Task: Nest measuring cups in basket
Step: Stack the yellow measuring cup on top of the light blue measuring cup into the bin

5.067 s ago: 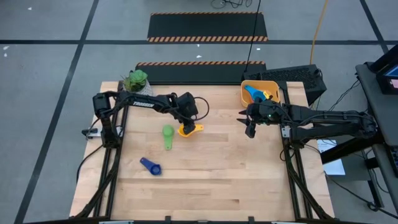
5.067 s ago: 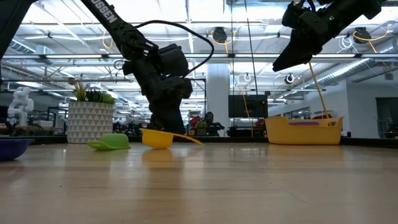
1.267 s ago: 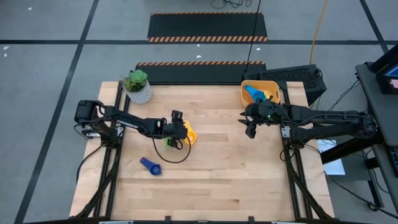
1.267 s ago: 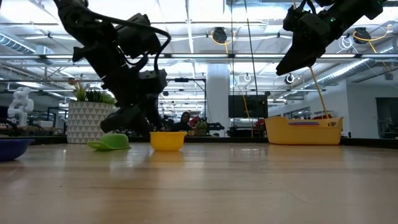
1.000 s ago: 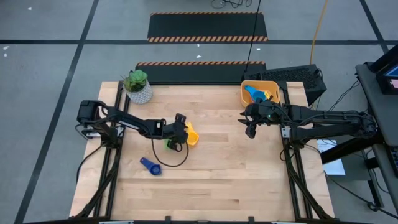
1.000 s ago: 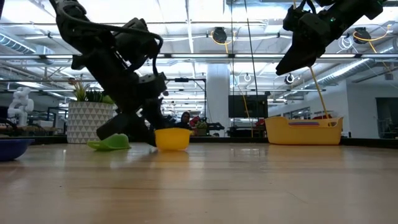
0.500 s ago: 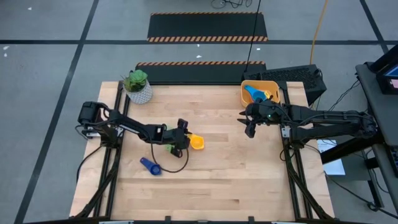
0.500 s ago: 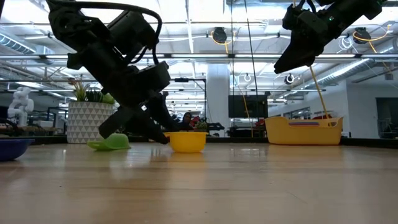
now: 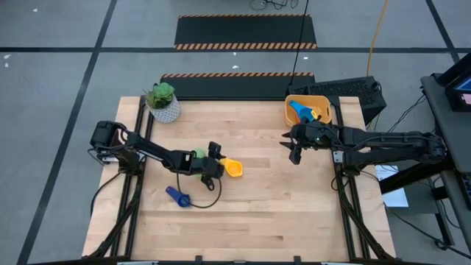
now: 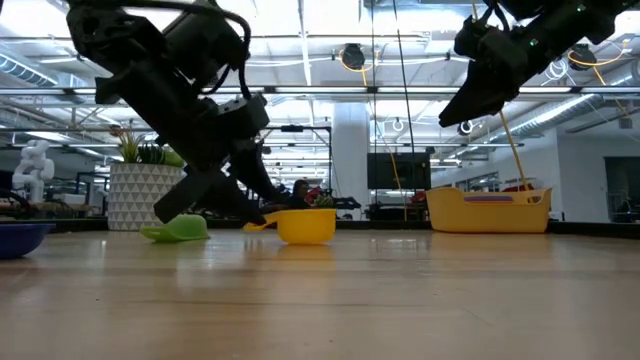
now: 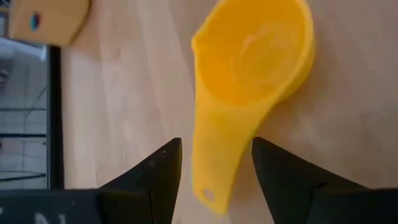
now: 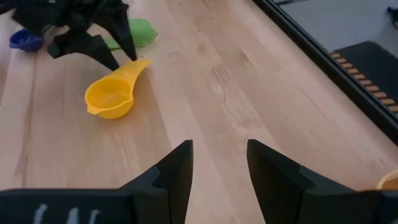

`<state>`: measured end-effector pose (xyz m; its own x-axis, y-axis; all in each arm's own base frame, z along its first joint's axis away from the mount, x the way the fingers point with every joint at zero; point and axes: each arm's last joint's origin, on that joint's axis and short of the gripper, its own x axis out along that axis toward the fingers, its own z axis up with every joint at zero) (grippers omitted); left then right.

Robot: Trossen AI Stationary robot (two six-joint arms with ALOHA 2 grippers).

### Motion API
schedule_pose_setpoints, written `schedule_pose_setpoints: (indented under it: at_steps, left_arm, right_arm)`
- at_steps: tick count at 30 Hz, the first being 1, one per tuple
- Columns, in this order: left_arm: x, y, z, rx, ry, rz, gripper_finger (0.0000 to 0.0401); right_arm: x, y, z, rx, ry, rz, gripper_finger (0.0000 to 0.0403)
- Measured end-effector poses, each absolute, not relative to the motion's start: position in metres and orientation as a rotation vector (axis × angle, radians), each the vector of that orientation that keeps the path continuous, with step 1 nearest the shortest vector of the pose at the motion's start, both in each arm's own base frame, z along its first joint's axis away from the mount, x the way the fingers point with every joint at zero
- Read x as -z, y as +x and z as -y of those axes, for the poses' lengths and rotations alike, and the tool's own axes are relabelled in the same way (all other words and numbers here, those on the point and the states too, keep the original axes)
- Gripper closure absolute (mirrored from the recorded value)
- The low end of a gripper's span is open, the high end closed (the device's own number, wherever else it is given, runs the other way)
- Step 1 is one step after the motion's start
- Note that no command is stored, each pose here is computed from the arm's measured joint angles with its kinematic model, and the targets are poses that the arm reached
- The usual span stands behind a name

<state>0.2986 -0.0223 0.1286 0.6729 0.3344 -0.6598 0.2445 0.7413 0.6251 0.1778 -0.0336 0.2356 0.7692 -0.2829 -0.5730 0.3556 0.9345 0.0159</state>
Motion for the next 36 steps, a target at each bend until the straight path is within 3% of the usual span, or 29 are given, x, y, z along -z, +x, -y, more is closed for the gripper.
schedule_pose_setpoints:
  at_steps: [19, 32, 36]
  left_arm:
    - [-0.128, 0.301, 0.003, -0.063, 0.633, -0.847, 0.0201]
    - [-0.106, 0.312, 0.003, 0.019, 0.835, -0.829, 0.0203]
    - [-0.104, 0.317, 0.003, 0.014, 0.841, -0.79, 0.0236]
  right_arm:
    - [-0.236, 0.18, 0.034, 0.343, 0.117, -0.557, 0.0259]
    - [-0.236, 0.18, 0.034, 0.343, 0.117, -0.555, 0.0259]
    - [-0.236, 0.18, 0.034, 0.342, 0.117, -0.555, 0.0259]
